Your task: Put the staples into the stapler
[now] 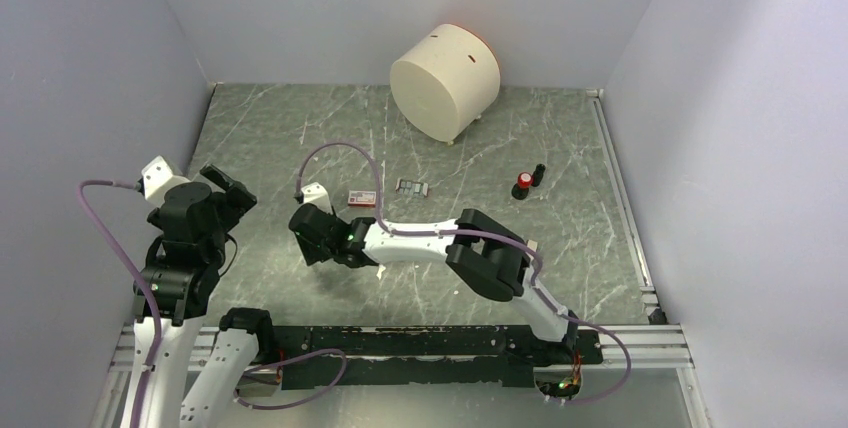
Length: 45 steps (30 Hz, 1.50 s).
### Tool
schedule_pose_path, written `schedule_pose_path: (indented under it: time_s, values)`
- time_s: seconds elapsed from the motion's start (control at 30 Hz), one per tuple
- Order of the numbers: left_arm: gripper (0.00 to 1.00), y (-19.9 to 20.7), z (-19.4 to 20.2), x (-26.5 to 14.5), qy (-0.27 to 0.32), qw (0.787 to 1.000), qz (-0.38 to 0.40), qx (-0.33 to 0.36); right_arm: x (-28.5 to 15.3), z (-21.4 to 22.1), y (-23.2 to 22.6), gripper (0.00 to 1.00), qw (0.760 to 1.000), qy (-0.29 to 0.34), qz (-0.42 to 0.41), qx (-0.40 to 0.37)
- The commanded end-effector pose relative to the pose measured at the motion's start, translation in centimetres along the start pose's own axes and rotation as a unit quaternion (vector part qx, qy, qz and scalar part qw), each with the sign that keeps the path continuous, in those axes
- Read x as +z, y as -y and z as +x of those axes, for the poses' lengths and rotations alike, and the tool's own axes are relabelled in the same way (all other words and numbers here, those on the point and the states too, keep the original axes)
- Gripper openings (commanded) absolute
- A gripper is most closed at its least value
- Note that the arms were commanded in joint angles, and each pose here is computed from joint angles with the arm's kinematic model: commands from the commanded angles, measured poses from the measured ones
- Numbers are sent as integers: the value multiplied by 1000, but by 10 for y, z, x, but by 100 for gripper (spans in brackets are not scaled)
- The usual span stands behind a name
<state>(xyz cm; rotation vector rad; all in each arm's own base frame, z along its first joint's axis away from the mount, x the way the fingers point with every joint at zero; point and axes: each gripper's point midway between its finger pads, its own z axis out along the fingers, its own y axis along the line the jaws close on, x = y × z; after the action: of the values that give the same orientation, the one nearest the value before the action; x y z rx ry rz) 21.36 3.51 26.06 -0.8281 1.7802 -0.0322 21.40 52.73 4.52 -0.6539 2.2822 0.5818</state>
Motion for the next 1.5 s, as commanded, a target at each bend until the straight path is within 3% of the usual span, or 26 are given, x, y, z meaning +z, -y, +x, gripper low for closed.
schedule_pose_path:
  time_s: [0.0,0.13,0.7,1.03,1.27,1.47]
  values:
    - [89,1,-11,-6,16,1000,1,-6,1,-10,9,51,999,22,43,0]
    - [89,1,-10,-7,15,1000,5,-8,1,-13,11,45,998,31,51,2]
    - [89,4,-5,-6,6,1000,13,-4,13,-13,7,42,998,31,53,-4]
    - [91,11,6,-1,-11,999,32,-2,-12,-23,23,25,996,57,67,15]
    - [96,37,43,10,-84,992,96,5,-56,-19,69,23,992,59,91,62]
    - [95,69,93,24,-185,967,175,19,-91,12,125,24,984,36,156,83]
